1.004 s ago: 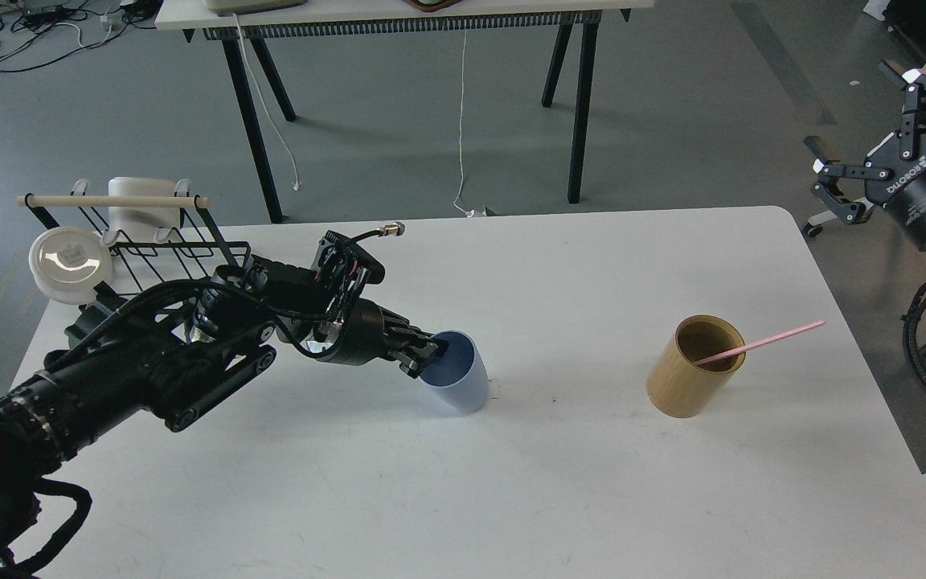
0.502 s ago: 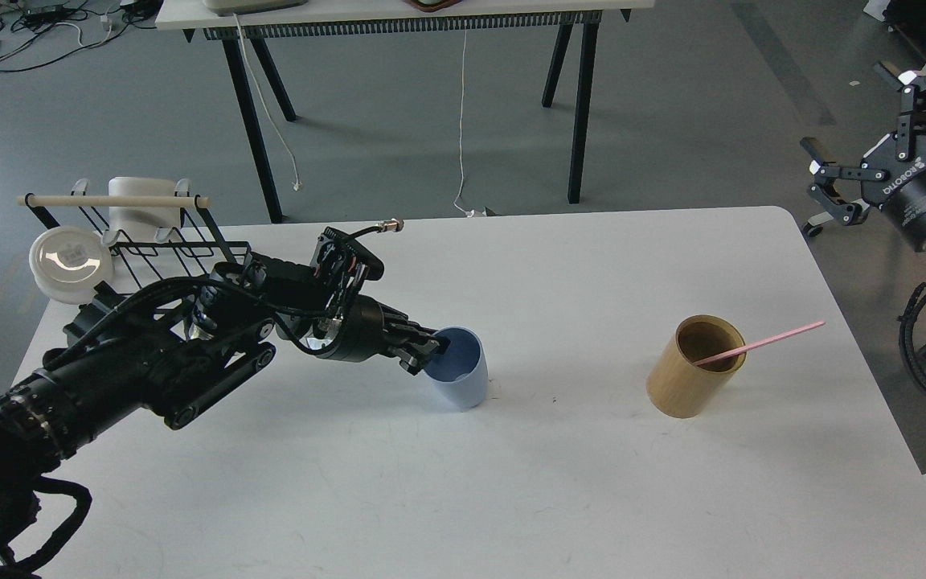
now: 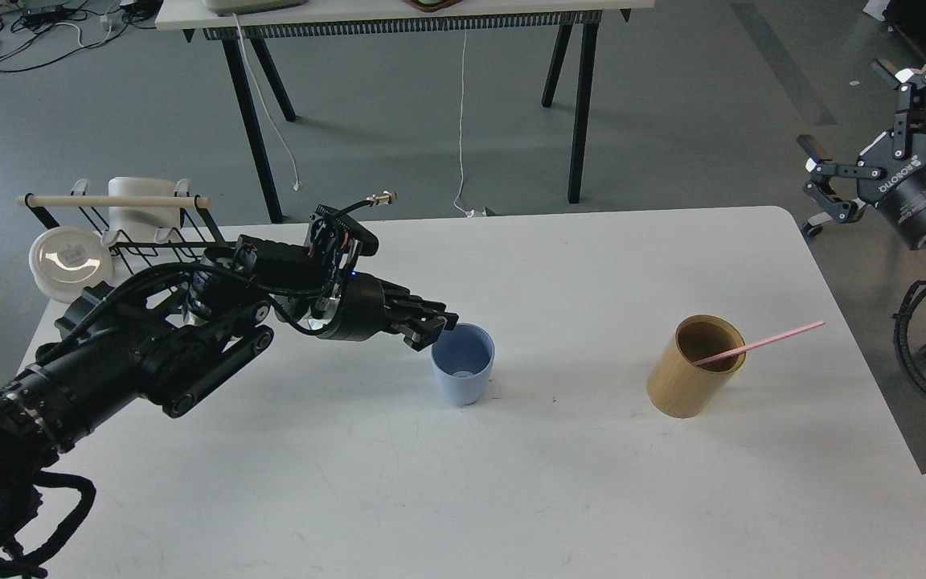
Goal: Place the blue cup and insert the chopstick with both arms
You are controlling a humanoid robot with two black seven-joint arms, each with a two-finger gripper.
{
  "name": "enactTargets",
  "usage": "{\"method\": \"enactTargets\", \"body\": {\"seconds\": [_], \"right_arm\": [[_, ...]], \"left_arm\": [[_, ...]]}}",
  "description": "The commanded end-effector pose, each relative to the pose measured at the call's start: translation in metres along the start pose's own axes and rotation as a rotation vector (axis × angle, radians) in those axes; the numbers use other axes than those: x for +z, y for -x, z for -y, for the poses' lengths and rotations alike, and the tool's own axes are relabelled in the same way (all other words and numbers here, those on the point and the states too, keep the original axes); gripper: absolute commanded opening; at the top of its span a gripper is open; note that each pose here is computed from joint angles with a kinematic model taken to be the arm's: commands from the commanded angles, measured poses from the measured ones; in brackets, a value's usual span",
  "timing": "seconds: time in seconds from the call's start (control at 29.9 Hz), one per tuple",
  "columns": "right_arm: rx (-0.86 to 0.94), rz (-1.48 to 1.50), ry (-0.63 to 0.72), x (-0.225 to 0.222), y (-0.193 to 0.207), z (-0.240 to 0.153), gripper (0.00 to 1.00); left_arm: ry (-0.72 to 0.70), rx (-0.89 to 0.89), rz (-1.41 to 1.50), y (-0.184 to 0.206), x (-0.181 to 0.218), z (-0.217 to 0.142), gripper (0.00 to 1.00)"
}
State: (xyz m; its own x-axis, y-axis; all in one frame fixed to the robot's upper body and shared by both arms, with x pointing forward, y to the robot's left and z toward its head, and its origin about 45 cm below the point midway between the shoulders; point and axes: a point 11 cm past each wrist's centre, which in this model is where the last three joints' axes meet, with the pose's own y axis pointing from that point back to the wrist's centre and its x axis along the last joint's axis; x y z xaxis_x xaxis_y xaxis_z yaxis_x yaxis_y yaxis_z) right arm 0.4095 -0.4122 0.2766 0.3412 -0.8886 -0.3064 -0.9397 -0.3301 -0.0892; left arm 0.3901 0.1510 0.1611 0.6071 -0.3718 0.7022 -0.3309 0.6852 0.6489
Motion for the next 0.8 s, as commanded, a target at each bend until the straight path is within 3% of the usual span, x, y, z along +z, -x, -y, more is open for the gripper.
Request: {"method": "enactTargets", "body": {"seconds": [0.0,0.17,0.27,0.54,0.77], "right_arm": [[0.000,0.001,-0.005,-0.001,0.000,0.001,0.99],[-0.001,-0.003,-0.002,-0.001,0.000,0.000,0.99],[-0.011,-0.031,0.010,-0.004,0.000,-0.001,0.99],[-0.091,-0.389,0.133,-0.040,-0.010,-0.017,0.99],[-0.205,-0.722,0.311,-0.063,-0.008,-0.052,0.99]], "left_arm": [[0.000,0.010,-0.003,-0.002,0.000,-0.001,0.49],[-0.014,0.027,-0.010,-0.006,-0.006,-0.008,0.74],[-0.003,0.097,-0.114,-0.013,-0.018,-0.025,0.80],[0.316,0.497,-0.745,-0.057,-0.030,-0.078,0.86],[0.457,0.677,-0.978,-0.074,-0.041,-0.104,0.88]]}}
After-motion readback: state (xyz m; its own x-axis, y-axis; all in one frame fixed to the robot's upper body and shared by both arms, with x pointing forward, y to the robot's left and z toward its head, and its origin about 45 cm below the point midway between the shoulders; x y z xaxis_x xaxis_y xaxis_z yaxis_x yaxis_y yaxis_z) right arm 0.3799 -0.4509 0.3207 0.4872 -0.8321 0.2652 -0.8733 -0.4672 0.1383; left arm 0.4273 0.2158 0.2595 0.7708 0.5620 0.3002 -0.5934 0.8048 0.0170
